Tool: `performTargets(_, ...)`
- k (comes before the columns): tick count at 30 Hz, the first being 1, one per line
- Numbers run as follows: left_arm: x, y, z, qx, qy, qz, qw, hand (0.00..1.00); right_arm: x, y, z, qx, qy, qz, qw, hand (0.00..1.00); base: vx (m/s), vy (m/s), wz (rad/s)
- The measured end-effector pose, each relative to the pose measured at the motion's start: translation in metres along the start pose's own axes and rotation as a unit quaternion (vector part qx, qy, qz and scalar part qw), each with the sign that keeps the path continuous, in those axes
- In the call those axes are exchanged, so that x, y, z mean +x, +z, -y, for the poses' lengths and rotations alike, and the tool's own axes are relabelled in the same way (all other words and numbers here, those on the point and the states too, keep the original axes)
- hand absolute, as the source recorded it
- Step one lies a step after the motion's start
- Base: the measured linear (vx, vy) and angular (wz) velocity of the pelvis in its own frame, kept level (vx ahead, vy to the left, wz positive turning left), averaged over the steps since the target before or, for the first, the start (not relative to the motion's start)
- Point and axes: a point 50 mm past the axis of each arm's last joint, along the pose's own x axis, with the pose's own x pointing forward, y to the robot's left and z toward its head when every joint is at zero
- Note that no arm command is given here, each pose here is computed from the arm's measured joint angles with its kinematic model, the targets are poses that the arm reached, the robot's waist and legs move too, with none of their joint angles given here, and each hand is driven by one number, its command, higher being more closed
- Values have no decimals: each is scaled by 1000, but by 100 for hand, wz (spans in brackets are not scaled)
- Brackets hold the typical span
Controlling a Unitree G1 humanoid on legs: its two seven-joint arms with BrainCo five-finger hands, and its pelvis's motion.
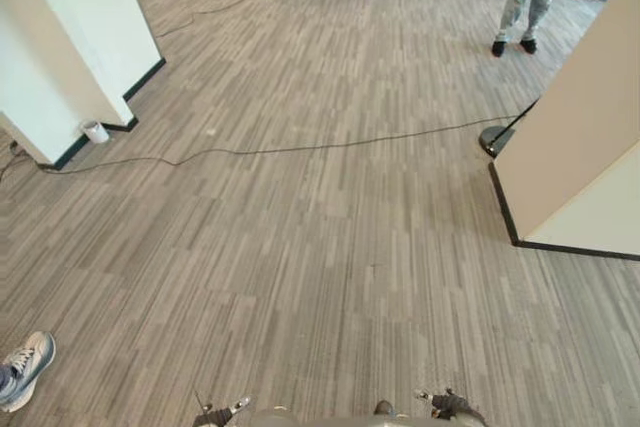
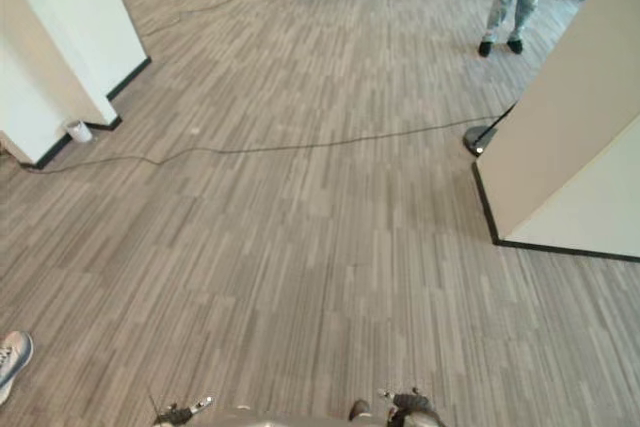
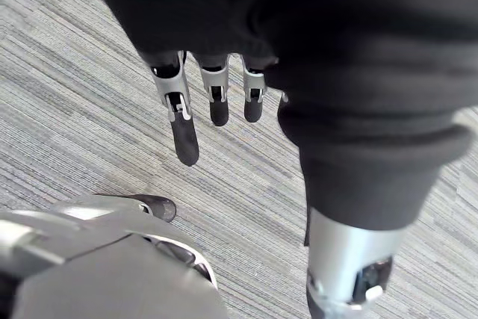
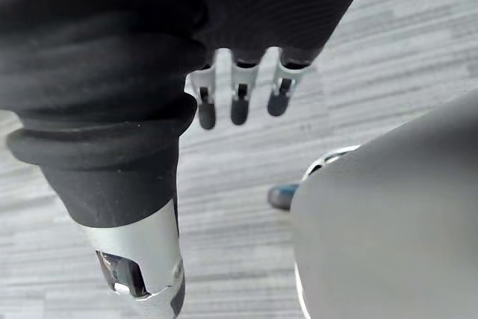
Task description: Organize washtable
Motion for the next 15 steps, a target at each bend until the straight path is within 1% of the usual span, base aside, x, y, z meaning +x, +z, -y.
performTargets(1,0,-10,-7,8,7,-22,1000,0,1,-4,10,-11,-3,-10,1000,0,0,0,0)
performTargets(11,0,-10,-7,4,8,-21,1000,0,2,-3,12,-6,-6,-10,1000,0,0,0,0)
performTargets(15,-1,-12,-7,-13,11,-19,1000,0,2,-3,15,14,-10,-12,1000,0,7,-17,8)
